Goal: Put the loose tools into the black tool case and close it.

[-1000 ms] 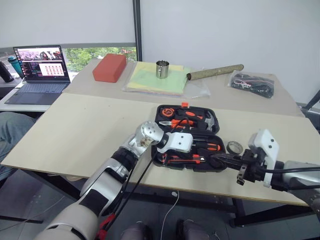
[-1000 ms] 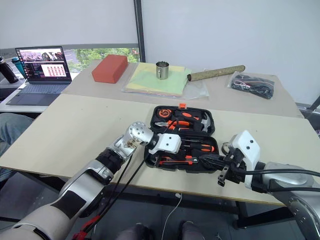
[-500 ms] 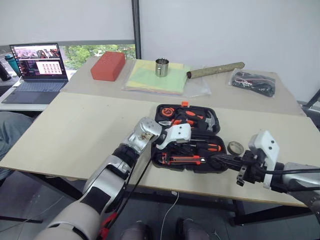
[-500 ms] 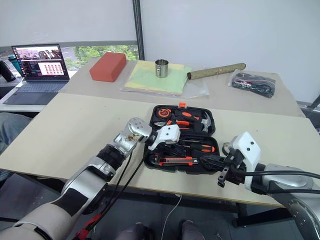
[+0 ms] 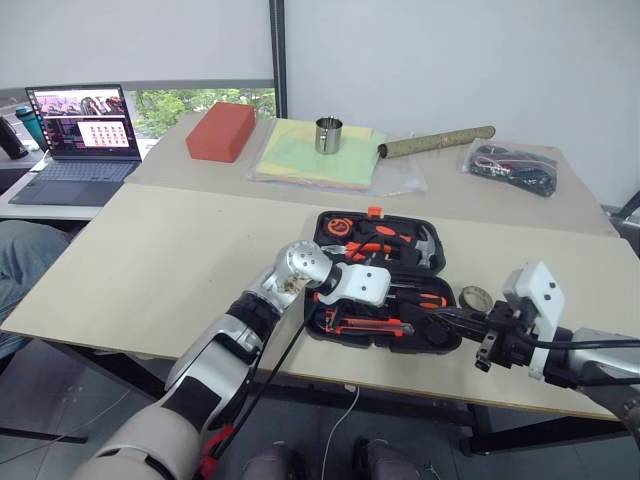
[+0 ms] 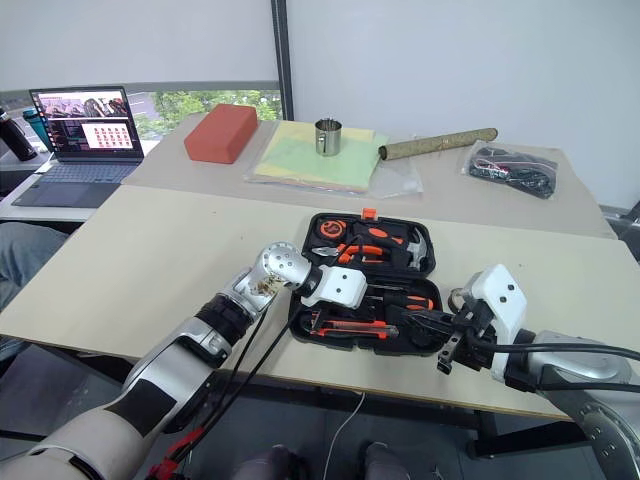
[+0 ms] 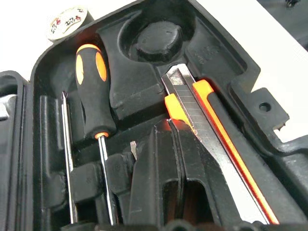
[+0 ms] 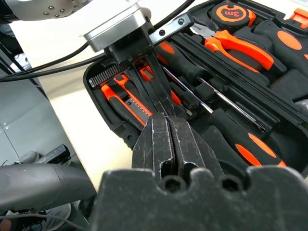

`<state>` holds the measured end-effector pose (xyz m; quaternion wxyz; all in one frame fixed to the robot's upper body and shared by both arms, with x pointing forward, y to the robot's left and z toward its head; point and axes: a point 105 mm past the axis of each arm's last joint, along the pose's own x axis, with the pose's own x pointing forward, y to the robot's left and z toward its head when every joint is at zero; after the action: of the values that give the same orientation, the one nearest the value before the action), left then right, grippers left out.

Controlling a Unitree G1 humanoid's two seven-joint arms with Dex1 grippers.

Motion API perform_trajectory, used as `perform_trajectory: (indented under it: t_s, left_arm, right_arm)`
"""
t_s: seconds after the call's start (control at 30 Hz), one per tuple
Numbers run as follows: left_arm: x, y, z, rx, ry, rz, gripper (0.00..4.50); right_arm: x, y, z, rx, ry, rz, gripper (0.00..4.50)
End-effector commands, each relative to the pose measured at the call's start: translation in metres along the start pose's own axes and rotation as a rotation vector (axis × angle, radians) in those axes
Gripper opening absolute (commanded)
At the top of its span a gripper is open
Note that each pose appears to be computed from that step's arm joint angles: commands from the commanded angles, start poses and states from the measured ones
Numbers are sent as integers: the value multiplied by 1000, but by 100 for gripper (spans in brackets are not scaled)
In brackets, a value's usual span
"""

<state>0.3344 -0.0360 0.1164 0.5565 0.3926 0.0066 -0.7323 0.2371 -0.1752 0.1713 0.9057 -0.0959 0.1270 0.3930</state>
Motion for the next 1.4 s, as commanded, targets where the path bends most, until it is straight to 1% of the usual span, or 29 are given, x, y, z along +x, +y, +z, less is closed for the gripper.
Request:
perform_trajectory:
  t_s: [0.03, 0.07, 0.13, 0.17, 0.2, 0.23, 0.27, 0.33, 0.37, 0.4, 0.43, 0.47, 0.5, 0.63, 0.73, 0.77, 0.87, 0.93, 1.0, 1.03, 1.07, 1.1, 1.13, 1.23, 1.3, 1.33, 1.4]
  left_arm:
    - [-15, 7, -3, -122, -38, 28, 0]
    - [-31, 16, 6, -186, -103, 52, 26]
    - [-58, 20, 23, -276, -224, 38, 74]
    - [-70, 19, 31, -305, -273, 19, 104]
    - [-85, 16, 39, -328, -322, -3, 138]
    - [-96, 13, 45, -346, -359, -22, 182]
    - [-107, 8, 50, -366, -381, -38, 210]
    - [-120, 1, 56, -387, -399, -56, 291]
    - [-124, -3, 56, -391, -394, -59, 316]
    - [-127, -7, 55, -389, -384, -61, 361]
    - [-129, -11, 53, -387, -368, -61, 396]
    - [-130, -14, 52, -386, -357, -62, 438]
    - [-131, -16, 51, -385, -352, -61, 450]
    - [-133, -16, 50, -377, -330, -17, 450]
    - [-132, -15, 50, -369, -317, 9, 450]
    - [-132, -16, 49, -365, -311, 13, 450]
    - [-131, -20, 49, -359, -302, 17, 450]
    - [-130, -22, 49, -354, -298, 18, 450]
    - [-129, -22, 50, -346, -296, 19, 450]
    - [-129, -22, 51, -343, -297, 20, 450]
    - [-129, -21, 51, -341, -298, 21, 450]
    - [-129, -20, 52, -340, -299, 23, 450]
    - [-129, -19, 52, -338, -300, 25, 450]
    - [-130, -16, 52, -337, -301, 32, 450]
    - [-129, -15, 50, -337, -300, 37, 450]
    - [-129, -14, 50, -337, -299, 38, 450]
    - [-128, -15, 47, -340, -294, 36, 450]
  right_arm:
    - [-8, -15, 3, -53, 22, -68, 2]
    - [-11, -23, 2, -53, 43, -91, 30]
    - [-16, -37, -1, -56, 84, -135, 83]
    - [-18, -44, -2, -62, 104, -155, 110]
    - [-20, -52, -4, -78, 141, -171, 146]
    - [-22, -60, -7, -95, 179, -184, 184]
    - [-23, -67, -10, -117, 212, -194, 213]
    - [-23, -79, -14, -142, 256, -209, 291]
    - [-21, -85, -16, -159, 276, -212, 313]
    - [-19, -91, -19, -172, 294, -215, 357]
    - [-16, -97, -22, -195, 314, -215, 390]
    - [-14, -102, -25, -214, 331, -213, 433]
    - [-10, -106, -28, -239, 351, -206, 448]
    - [3, -117, -40, -286, 391, -168, 448]
    - [13, -120, -43, -283, 391, -146, 448]
    - [16, -119, -41, -316, 386, -131, 448]
    - [16, -131, -47, -332, 438, -195, 379]
    - [16, -139, -49, -326, 468, -243, 302]
    - [18, -141, -49, -315, 474, -244, 302]
    - [20, -141, -48, -310, 470, -235, 266]
    - [21, -140, -48, -306, 464, -230, 241]
    - [21, -140, -48, -304, 465, -224, 225]
    - [21, -139, -48, -305, 466, -215, 183]
    - [19, -137, -48, -309, 467, -195, 86]
    - [19, -135, -48, -304, 459, -188, 10]
    - [19, -135, -48, -294, 451, -189, 1]
    - [17, -132, -42, -277, 428, -183, 1]
